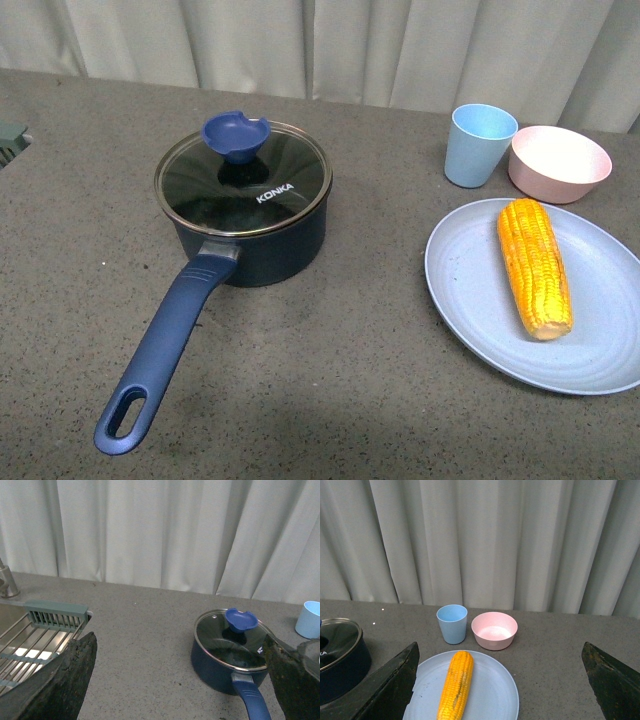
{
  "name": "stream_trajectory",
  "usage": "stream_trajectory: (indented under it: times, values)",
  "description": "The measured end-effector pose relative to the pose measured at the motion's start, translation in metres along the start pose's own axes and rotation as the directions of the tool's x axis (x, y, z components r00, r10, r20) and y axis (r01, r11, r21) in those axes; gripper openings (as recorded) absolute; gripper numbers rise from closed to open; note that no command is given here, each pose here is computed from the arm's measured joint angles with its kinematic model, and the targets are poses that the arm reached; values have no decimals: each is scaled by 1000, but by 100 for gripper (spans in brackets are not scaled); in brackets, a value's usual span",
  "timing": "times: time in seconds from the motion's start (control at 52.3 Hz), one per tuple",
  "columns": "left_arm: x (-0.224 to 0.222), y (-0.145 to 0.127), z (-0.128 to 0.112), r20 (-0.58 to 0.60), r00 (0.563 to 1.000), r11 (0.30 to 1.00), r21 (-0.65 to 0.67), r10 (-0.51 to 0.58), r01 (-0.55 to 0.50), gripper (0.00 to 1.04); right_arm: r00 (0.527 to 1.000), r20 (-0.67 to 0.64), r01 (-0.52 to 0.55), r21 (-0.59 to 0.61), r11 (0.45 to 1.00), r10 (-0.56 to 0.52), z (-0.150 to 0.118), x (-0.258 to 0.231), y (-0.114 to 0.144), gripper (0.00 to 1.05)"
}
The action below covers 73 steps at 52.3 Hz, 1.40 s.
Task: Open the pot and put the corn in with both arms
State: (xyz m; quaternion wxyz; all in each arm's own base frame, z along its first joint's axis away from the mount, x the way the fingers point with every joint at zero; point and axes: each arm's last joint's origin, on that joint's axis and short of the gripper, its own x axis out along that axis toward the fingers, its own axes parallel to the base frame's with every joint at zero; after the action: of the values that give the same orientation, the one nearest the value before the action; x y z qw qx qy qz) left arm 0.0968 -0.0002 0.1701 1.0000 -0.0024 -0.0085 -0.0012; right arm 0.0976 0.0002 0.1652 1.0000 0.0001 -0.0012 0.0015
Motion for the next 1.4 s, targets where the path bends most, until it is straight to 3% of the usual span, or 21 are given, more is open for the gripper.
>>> stream_trajectory:
  times: [0.229, 0.344, 0.44, 0.612, 0.899, 1.396]
  values:
    - [0, 0, 0, 0, 1000, 1000, 0, 1, -1, 98, 1000, 0, 0, 0, 1000, 0, 0, 0, 0, 95]
    - [7, -3, -5, -155, 982, 992, -33, 111, -118, 98, 1000, 0, 0, 0, 1000, 0, 0, 0, 0, 95]
    - [21, -11, -7, -202, 978, 995, -80, 41, -59, 98, 1000, 0, 0, 0, 1000, 0, 0, 0, 0, 95]
    - [85, -45, 10, -138, 982, 984, -141, -132, 113, 98, 1000, 0, 0, 0, 1000, 0, 0, 0, 0, 95]
    - [151, -92, -2, -175, 947, 962, -105, -268, 253, 98, 1000, 0, 0, 0, 1000, 0, 0, 0, 0, 95]
    - [211, -137, -51, -226, 937, 962, -15, -267, 271, 98, 1000, 0, 0, 0, 1000, 0, 0, 0, 0, 95]
